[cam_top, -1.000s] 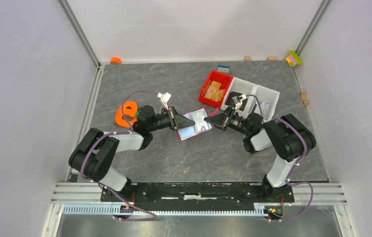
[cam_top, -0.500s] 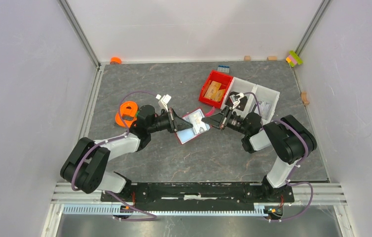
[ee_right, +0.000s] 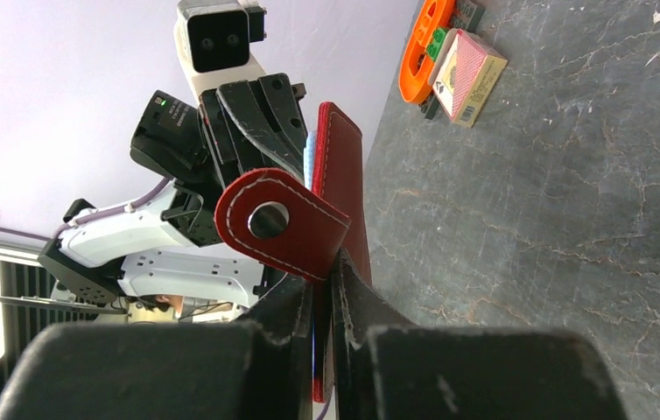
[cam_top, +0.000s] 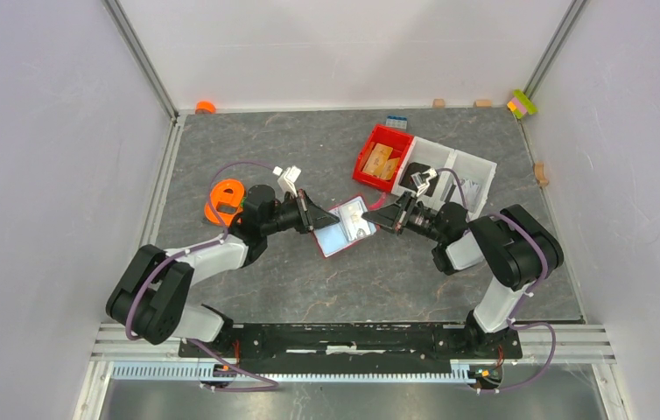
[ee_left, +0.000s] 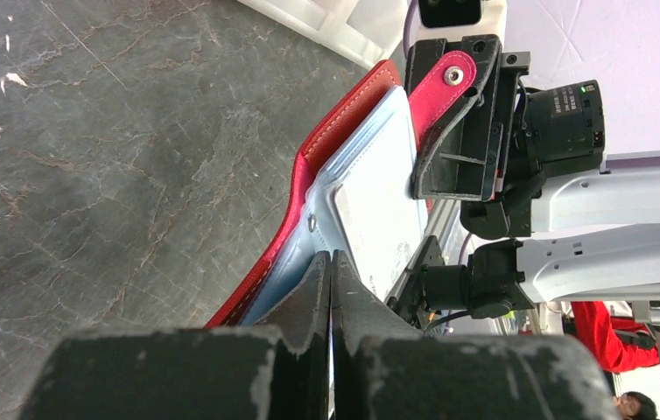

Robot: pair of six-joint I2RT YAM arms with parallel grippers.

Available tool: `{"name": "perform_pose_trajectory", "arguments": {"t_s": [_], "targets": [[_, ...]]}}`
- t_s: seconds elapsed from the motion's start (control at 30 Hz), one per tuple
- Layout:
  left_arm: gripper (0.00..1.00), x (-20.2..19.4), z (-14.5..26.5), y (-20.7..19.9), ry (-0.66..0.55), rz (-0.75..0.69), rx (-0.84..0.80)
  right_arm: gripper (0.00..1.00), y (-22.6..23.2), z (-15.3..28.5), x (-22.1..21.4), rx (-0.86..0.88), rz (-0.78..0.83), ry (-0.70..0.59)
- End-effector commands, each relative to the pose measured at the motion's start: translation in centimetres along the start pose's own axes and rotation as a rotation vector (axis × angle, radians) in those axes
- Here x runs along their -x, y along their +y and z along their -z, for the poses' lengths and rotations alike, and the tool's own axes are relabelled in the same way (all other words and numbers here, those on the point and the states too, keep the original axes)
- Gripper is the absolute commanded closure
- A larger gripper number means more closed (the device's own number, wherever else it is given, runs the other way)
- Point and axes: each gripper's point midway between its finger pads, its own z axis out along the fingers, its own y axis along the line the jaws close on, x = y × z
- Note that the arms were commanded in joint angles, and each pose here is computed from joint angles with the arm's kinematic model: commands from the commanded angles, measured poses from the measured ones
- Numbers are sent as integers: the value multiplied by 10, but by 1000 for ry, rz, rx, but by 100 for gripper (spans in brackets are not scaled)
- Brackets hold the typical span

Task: Take the credit cards out of the card holder
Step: Remove the credit card from the card holder.

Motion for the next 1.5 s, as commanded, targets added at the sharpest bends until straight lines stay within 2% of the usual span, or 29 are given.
{"name": "perform_pose_trajectory", "arguments": {"t_s": [0.0, 0.07, 0.13, 0.27, 0.47, 0.67, 0.77, 0.83, 0.93, 1.07, 1.2, 1.27, 1.37, 1.47], "targets": [[94, 15, -3, -9, -34, -67, -33, 100, 62, 8, 6, 242, 206, -37], [78, 12, -5, -15, -16, -56, -81, 100, 63, 8, 6, 250, 203, -41], [69, 9, -8, -21, -2, -33, -133, 100, 65, 8, 6, 256, 200, -42], [67, 5, -12, -32, 18, 15, -235, 100, 63, 7, 5, 253, 200, -38], [67, -1, -18, -38, 63, 47, -269, 100, 62, 5, 3, 249, 202, -30], [62, 1, -14, -49, 51, 34, -318, 100, 60, 1, -3, 243, 206, -8], [70, 5, -11, -55, 32, 9, -334, 100, 60, -1, -7, 244, 213, 5], [87, 7, -9, -55, 19, -6, -329, 100, 59, -3, -10, 240, 220, 16], [98, 11, -7, -52, -4, -21, -302, 100, 57, -4, -16, 228, 233, 30], [98, 15, -4, -44, -30, -34, -254, 99, 57, -4, -17, 220, 258, 33], [98, 17, -2, -35, -46, -59, -185, 78, 58, -3, -17, 220, 279, 29], [98, 18, -1, -33, -52, -72, -165, 74, 55, -3, -17, 210, 282, 30], [98, 20, 1, -31, -59, -88, -137, 76, 50, -5, -17, 192, 276, 37], [98, 21, 1, -25, -64, -99, -95, 89, 49, -3, -14, 185, 274, 23]]}}
